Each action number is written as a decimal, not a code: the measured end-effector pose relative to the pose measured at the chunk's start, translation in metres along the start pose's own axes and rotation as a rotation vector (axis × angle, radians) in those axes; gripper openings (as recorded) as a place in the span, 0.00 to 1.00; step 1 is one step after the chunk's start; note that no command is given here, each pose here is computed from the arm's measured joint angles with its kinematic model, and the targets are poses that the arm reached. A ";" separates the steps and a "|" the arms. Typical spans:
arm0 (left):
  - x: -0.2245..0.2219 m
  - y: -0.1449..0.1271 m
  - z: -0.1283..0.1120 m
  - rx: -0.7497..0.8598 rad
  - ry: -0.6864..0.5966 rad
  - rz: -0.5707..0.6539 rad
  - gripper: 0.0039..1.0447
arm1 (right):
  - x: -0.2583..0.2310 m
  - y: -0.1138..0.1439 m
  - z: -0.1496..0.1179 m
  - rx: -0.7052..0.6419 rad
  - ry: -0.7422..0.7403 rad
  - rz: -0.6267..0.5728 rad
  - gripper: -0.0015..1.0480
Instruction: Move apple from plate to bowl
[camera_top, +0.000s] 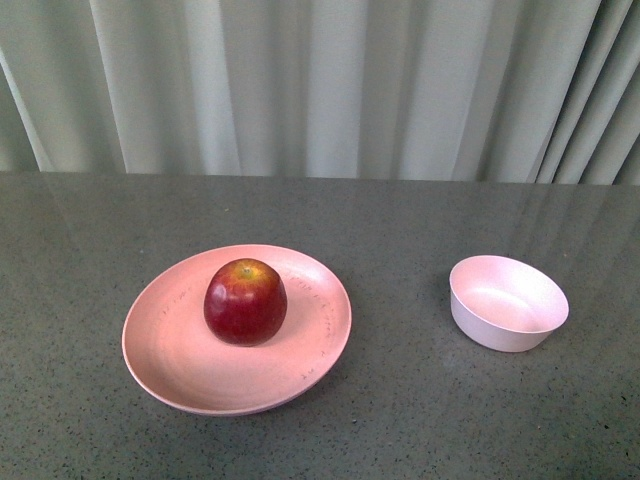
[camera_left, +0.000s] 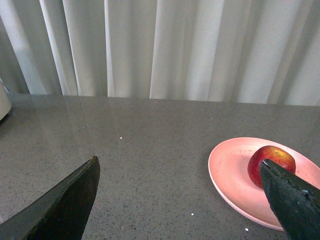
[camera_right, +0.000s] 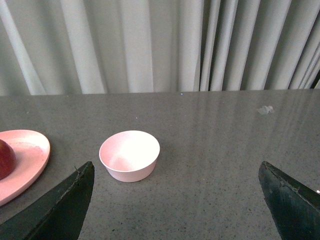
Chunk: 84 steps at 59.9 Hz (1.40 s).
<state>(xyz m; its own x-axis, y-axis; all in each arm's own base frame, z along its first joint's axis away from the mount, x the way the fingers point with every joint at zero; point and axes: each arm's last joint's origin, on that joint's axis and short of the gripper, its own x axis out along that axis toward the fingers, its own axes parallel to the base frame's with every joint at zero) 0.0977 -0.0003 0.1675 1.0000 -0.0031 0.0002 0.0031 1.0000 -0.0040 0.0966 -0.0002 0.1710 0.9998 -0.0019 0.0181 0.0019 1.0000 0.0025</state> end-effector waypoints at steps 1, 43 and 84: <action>0.000 0.000 0.000 0.000 0.000 0.000 0.92 | 0.000 0.000 0.000 0.000 0.000 0.000 0.91; 0.000 0.000 0.000 0.000 0.000 0.000 0.92 | 0.000 0.000 0.000 0.000 0.000 0.000 0.91; 0.000 0.000 0.000 0.000 0.000 0.000 0.92 | 0.105 -0.031 0.028 0.010 0.340 -0.001 0.91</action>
<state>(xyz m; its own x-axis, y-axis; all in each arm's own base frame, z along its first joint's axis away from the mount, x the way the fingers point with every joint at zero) 0.0977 -0.0003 0.1675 1.0000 -0.0034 0.0002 0.0034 1.0000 -0.0040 0.2015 -0.0310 0.2004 0.9487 -0.0004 -0.3162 0.0044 0.9999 0.0117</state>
